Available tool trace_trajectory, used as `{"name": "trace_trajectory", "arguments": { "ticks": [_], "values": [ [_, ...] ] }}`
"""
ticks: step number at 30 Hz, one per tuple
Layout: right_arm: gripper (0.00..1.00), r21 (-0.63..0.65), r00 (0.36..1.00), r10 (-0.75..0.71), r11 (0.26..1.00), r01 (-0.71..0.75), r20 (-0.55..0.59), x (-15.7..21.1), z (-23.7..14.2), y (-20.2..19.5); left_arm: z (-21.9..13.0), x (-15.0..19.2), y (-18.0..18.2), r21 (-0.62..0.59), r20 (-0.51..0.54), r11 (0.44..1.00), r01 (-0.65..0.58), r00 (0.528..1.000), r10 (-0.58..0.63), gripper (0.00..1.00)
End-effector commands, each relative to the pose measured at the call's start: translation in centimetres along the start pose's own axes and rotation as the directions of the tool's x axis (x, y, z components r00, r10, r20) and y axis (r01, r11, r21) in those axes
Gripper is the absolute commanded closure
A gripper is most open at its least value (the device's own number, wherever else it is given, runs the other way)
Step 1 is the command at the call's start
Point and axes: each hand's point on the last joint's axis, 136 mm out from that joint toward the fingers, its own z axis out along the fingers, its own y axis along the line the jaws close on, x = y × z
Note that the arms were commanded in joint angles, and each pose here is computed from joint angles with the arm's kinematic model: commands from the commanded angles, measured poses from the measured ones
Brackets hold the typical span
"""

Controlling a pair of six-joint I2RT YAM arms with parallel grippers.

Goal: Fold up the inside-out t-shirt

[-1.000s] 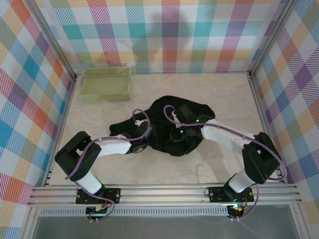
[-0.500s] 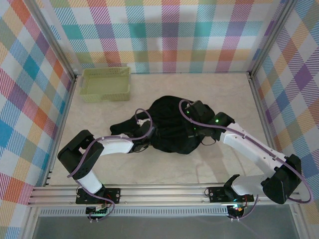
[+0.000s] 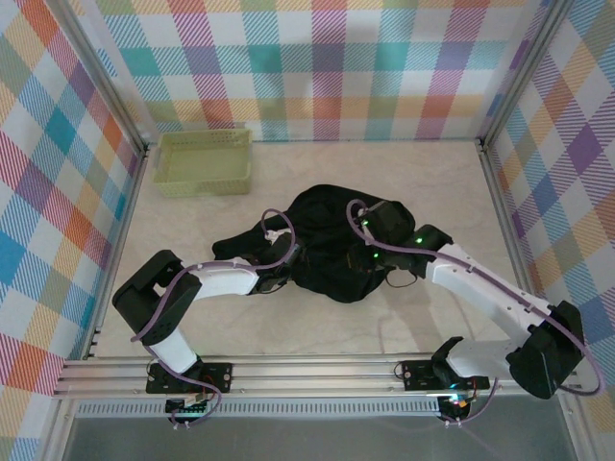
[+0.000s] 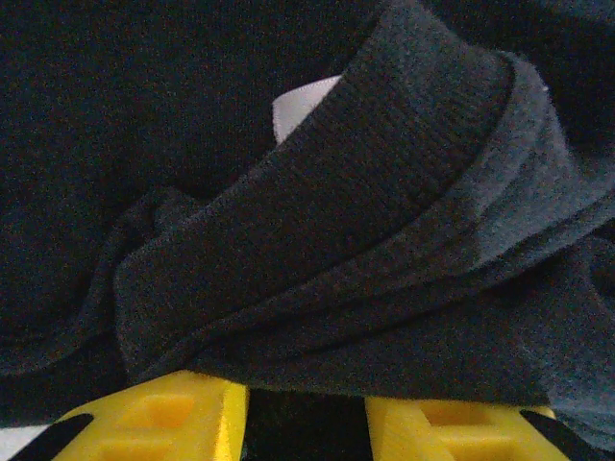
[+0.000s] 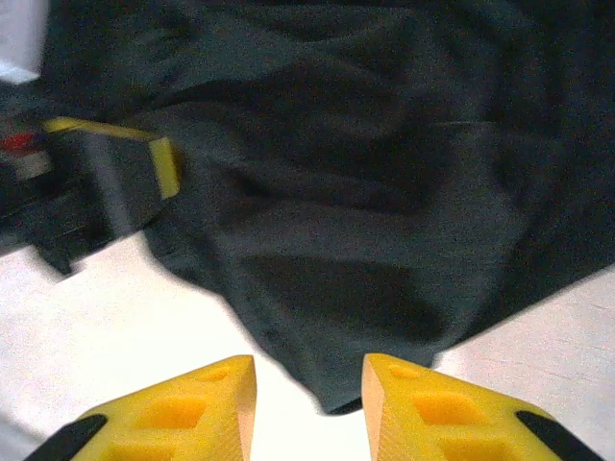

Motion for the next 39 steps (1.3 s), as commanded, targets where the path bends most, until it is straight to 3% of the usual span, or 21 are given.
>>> {"name": "trace_trajectory", "arguments": {
  "ticks": [1, 7, 16, 20, 24, 31, 39],
  "values": [
    [0.61, 0.052, 0.985, 0.170, 0.984, -0.168, -0.026, 1.0, 1.6, -4.5, 0.6, 2.7, 1.8, -0.070, -0.092, 0.997, -0.031, 0.995, 0.025, 0.63],
    [0.60, 0.160, 0.978, 0.202, 0.968, -0.192, -0.049, 0.8, 4.6, -7.2, 0.6, 2.8, 1.9, -0.069, -0.093, 0.997, -0.032, 0.995, 0.025, 0.63],
    [0.48, -0.114, 0.998, -0.041, 0.993, 0.036, -0.043, -0.7, 5.4, 3.3, 0.5, 2.7, 1.7, -0.064, -0.089, 0.997, -0.034, 0.996, 0.028, 0.63],
    [0.50, -0.131, 0.993, -0.072, 0.990, 0.059, -0.098, -0.4, 7.1, 5.0, 0.6, 2.7, 1.6, -0.058, -0.089, 0.998, -0.031, 0.996, 0.025, 0.63],
    [0.53, -0.126, 0.990, -0.091, 0.989, 0.078, -0.105, -0.5, 7.1, 5.2, 0.4, 2.7, 1.7, -0.063, -0.086, 0.998, -0.032, 0.996, 0.026, 0.63],
    [0.49, -0.125, 0.993, -0.118, 0.985, 0.116, -0.009, -1.2, 3.0, 3.3, 0.3, 3.0, 2.2, -0.071, -0.088, 0.997, -0.039, 0.996, 0.033, 0.62],
    [0.55, -0.147, 0.989, -0.142, 0.980, 0.134, -0.040, -1.6, 5.3, 2.3, 0.3, 3.0, 1.9, -0.060, -0.087, 0.998, -0.030, 0.996, 0.025, 0.62]
  ]
}}
